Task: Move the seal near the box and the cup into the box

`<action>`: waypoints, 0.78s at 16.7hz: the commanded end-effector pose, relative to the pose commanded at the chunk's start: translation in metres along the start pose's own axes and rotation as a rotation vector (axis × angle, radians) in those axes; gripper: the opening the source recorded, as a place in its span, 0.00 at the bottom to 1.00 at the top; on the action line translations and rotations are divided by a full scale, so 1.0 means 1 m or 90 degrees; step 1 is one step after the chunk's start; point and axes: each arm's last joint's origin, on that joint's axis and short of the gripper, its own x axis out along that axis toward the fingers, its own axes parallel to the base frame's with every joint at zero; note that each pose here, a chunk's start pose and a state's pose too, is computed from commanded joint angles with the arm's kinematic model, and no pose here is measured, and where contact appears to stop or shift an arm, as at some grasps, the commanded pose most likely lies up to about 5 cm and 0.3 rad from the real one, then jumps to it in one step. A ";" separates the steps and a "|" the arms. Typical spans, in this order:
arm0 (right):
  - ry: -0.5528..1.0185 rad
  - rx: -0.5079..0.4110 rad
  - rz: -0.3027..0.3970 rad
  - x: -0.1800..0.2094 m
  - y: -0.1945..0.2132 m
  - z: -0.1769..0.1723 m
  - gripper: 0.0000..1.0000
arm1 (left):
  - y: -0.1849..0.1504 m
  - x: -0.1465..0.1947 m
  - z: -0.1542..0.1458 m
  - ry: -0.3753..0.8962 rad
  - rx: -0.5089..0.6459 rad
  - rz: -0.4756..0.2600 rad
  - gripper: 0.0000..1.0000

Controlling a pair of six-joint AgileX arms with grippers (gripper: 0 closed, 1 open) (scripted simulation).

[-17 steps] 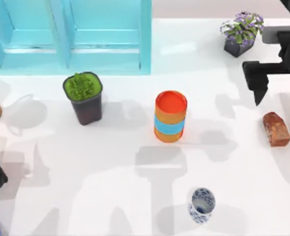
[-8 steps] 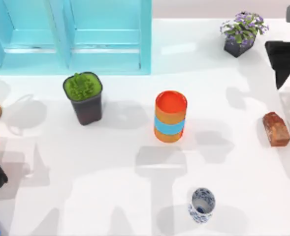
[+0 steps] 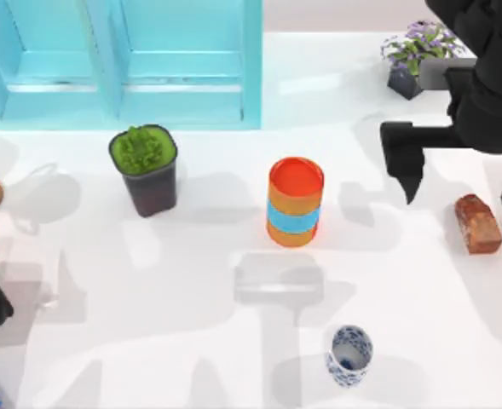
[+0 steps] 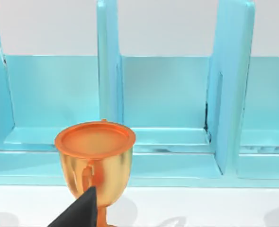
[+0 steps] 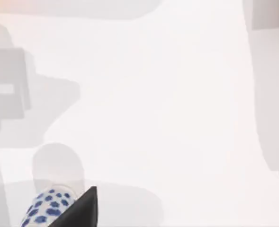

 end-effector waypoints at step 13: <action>-0.001 0.005 -0.009 0.041 0.080 -0.111 1.00 | 0.000 0.000 0.000 0.000 0.000 0.000 1.00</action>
